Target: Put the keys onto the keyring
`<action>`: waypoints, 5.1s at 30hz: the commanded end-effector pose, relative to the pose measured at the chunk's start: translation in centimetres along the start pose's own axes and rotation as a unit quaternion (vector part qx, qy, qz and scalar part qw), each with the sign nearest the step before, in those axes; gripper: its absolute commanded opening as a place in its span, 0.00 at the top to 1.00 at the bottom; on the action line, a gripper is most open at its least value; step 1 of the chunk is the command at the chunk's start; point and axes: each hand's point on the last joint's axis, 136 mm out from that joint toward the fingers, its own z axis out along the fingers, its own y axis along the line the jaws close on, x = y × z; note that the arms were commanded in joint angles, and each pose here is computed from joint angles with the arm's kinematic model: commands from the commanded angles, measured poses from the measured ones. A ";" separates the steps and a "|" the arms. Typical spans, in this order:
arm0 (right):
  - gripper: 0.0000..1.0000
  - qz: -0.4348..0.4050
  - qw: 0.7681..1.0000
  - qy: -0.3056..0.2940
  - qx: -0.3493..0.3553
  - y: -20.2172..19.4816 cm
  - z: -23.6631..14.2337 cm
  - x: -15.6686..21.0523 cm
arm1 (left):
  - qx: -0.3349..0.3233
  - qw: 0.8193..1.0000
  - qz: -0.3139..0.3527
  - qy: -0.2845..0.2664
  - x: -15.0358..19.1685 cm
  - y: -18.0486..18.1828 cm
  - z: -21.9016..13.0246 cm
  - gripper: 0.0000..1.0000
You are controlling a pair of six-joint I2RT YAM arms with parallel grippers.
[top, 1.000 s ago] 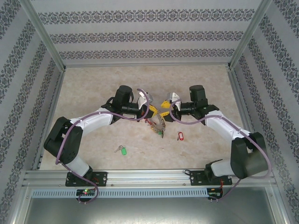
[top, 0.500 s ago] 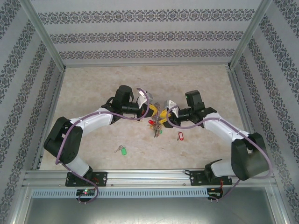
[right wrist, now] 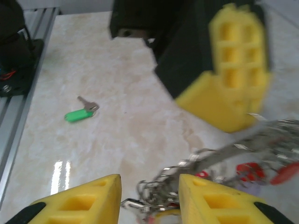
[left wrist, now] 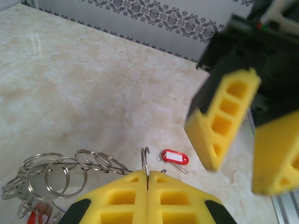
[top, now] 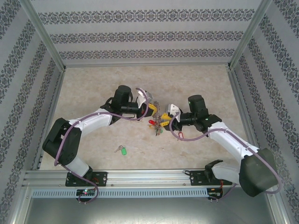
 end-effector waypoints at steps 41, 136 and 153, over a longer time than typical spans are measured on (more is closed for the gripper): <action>1.00 -0.041 0.998 -0.023 -0.051 -3.1 1.3 -3.4 | 0.041 0.991 0.098 -0.085 -3.3 -2.8 -1.7 0.99; 0.68 0.587 0.713 0.147 0.355 -3.9 -7.9 12.8 | -0.040 0.993 0.108 -0.025 0.0 -2.0 -1.6 1.00; 0.63 0.533 0.728 0.310 0.301 -4.1 -3.4 17.7 | -0.034 0.994 0.100 -0.011 0.8 -3.1 -2.5 1.00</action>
